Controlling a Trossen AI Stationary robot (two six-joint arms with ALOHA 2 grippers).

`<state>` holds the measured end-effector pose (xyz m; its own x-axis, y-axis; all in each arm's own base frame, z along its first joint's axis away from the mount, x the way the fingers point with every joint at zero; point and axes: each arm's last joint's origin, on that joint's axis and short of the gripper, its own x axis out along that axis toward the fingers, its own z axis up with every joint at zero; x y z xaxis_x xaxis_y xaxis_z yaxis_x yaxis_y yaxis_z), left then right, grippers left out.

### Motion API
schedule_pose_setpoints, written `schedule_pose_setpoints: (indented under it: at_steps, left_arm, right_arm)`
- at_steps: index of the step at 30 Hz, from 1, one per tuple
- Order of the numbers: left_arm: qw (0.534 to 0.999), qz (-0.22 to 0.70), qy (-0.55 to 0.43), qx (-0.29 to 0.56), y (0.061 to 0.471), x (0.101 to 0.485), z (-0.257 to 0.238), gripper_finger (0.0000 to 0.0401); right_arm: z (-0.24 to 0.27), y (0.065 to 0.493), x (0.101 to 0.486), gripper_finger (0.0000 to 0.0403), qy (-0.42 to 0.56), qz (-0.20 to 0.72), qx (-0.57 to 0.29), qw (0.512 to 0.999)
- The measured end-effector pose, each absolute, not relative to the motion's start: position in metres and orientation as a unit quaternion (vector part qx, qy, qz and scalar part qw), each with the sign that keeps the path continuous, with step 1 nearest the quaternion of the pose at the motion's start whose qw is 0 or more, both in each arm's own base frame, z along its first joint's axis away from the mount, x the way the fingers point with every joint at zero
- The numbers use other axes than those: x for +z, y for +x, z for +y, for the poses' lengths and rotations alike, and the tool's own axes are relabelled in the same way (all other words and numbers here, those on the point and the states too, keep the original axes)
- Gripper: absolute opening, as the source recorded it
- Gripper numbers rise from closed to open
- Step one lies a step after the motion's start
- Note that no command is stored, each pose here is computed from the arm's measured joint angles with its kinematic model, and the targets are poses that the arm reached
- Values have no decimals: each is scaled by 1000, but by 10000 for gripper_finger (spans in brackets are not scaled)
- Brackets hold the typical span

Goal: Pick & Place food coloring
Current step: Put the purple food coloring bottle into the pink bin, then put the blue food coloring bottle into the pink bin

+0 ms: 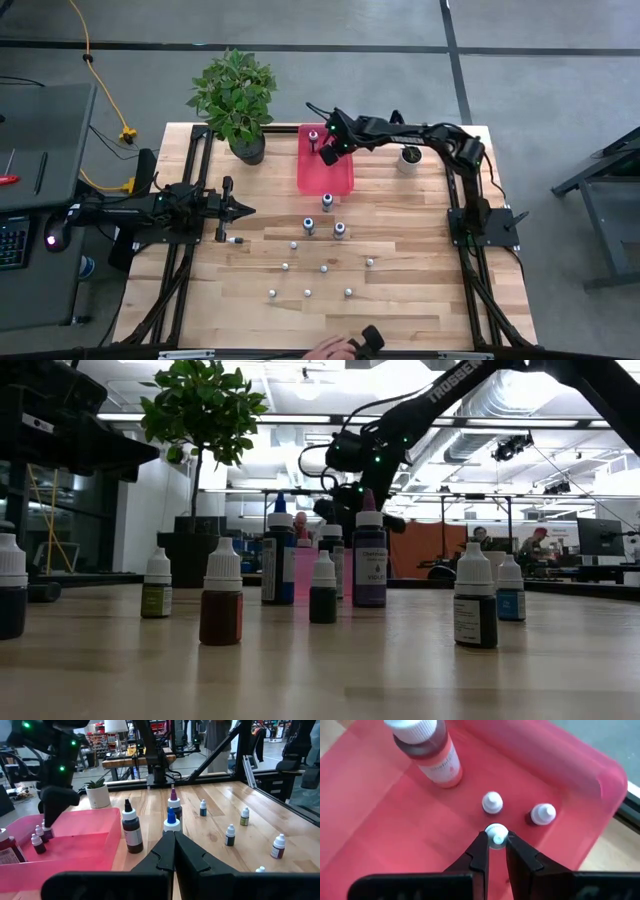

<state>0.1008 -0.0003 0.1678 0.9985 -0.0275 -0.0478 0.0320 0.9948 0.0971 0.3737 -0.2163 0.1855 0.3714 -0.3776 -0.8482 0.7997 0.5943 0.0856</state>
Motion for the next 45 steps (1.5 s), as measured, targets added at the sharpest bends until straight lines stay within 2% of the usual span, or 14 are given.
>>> schedule_pose_setpoints:
  at_steps: [12, 19, 29, 45]
  left_arm:
    - [998, 23, 49, -15, 101, 168, 0, 0]
    - [998, 23, 49, -15, 101, 168, 0, 0]
    - [998, 23, 49, -15, 101, 168, 0, 0]
    - [998, 23, 49, -15, 101, 168, 0, 0]
  right_arm:
    - [-223, 372, 179, 40, 258, 440, -368, 777]
    - [-225, 370, 179, 62, 255, 439, -375, 776]
    - [-225, 370, 179, 64, 258, 440, -369, 777]
    - [-227, 369, 179, 125, 259, 440, -369, 777]
